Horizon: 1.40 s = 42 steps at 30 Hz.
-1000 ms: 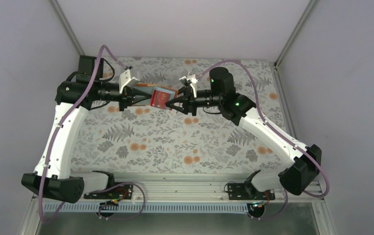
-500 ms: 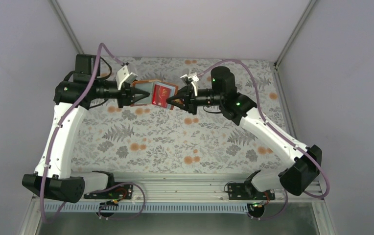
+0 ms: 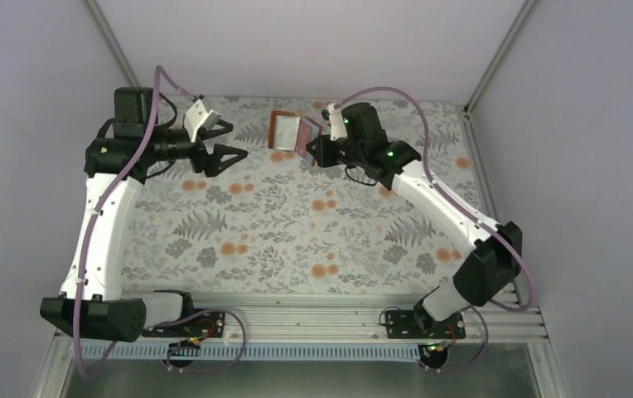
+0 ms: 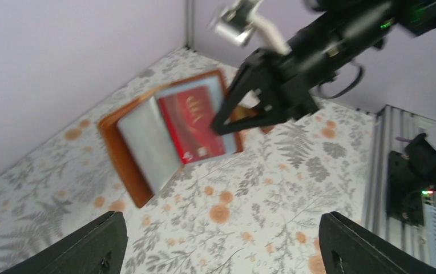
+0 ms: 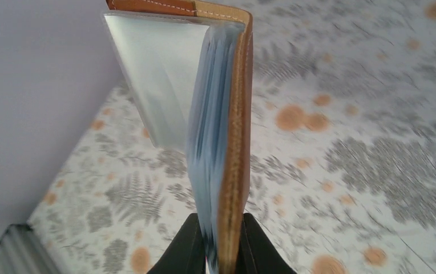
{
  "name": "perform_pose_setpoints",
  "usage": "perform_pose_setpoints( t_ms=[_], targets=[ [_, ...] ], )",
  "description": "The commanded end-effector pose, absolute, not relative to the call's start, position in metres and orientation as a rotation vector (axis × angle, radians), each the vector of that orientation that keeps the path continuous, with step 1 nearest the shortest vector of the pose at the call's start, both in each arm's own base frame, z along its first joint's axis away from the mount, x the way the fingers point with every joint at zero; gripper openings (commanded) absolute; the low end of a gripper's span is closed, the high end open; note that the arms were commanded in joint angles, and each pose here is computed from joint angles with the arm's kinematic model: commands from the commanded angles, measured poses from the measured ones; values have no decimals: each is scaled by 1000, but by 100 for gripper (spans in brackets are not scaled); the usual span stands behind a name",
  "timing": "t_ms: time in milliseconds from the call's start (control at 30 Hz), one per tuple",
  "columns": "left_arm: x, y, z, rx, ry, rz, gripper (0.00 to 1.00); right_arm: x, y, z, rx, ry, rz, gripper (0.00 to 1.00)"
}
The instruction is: Take the credit cards out of the card holder
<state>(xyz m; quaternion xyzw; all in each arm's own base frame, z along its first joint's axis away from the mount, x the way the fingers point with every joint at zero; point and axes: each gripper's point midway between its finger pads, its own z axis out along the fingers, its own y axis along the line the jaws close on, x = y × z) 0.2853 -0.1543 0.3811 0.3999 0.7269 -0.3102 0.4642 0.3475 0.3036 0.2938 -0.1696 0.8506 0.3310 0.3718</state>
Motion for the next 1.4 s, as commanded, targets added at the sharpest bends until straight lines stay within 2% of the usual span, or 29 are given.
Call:
perform_pose_setpoints(
  t_ms=[0, 100, 167, 433, 600, 767, 900, 967, 1133, 1267, 1367],
  targets=[
    [262, -170, 388, 1066, 1676, -963, 85, 359, 295, 273, -316, 2280, 710, 4],
    [252, -181, 375, 1111, 1663, -1051, 86, 338, 334, 288, -528, 2193, 895, 4],
    [250, -190, 358, 1126, 1701, -1075, 83, 318, 355, 298, -661, 2114, 1026, 4],
    [263, -202, 330, 1068, 1827, -1119, 60, 282, 376, 318, -880, 1948, 1214, 4],
    [278, -189, 331, 989, 1869, -1071, 49, 256, 372, 336, -1011, 1816, 1262, 4],
    [272, -187, 334, 1000, 1846, -1073, 43, 234, 366, 354, -1112, 1693, 1304, 4],
    [261, -189, 336, 1022, 1812, -1096, 26, 221, 367, 368, -1159, 1613, 1351, 4],
    [248, -192, 344, 1057, 1753, -1143, 22, 215, 369, 373, -1184, 1574, 1376, 4],
    [227, -198, 360, 1119, 1654, -1219, 12, 213, 374, 373, -1208, 1554, 1386, 4],
    [223, -201, 359, 1134, 1641, -1245, 11, 216, 378, 370, -1212, 1561, 1391, 4],
    [222, -202, 361, 1144, 1631, -1251, 4, 220, 381, 367, -1204, 1582, 1383, 4]
  ],
)
